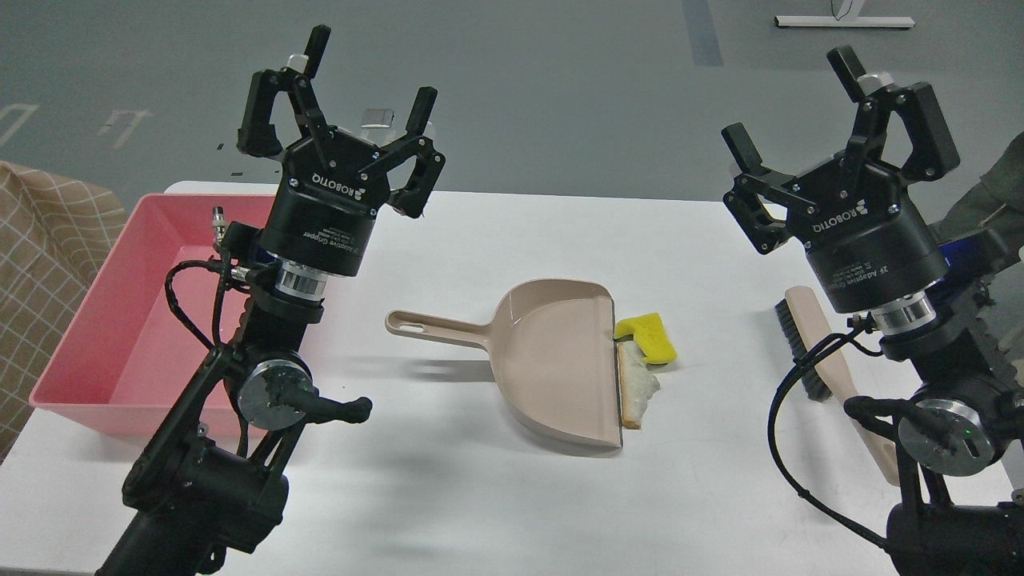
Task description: Sweep and dump garbage into bin
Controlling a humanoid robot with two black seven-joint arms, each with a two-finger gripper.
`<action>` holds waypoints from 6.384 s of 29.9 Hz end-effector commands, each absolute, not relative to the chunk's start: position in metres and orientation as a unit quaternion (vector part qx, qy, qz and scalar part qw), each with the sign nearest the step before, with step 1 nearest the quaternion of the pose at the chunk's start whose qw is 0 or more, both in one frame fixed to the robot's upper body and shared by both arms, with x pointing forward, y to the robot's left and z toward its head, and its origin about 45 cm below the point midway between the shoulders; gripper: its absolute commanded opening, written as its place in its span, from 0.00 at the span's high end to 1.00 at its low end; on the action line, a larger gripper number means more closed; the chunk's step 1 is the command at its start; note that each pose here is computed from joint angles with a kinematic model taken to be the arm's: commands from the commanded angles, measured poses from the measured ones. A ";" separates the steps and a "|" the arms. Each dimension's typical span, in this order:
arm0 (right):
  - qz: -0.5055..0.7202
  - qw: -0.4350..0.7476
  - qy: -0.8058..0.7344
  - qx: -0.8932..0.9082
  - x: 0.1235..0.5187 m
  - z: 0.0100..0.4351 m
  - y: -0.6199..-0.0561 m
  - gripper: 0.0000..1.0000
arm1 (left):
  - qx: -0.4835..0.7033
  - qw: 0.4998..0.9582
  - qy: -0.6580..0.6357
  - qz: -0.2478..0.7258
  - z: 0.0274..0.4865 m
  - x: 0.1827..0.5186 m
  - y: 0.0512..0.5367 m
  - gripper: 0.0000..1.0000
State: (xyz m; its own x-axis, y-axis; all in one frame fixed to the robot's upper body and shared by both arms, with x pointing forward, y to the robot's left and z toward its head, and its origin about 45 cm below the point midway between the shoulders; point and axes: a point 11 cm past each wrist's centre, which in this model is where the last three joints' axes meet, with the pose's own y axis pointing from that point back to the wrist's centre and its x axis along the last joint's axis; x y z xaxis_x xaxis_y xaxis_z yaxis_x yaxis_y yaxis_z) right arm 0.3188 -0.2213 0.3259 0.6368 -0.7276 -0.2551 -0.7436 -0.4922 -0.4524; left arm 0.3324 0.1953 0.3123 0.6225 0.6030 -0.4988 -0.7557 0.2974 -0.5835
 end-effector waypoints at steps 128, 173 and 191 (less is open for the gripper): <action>0.012 0.268 0.444 -0.855 0.319 0.325 -0.234 0.00 | 0.143 0.740 0.000 0.657 0.083 0.274 0.172 0.02; 0.014 0.267 0.445 -0.855 0.318 0.323 -0.235 0.00 | 0.131 0.742 -0.023 0.657 0.083 0.280 0.177 0.90; -0.008 0.279 0.493 -0.824 0.326 0.339 -0.269 0.00 | 0.114 0.744 -0.040 0.657 0.087 0.281 0.178 0.91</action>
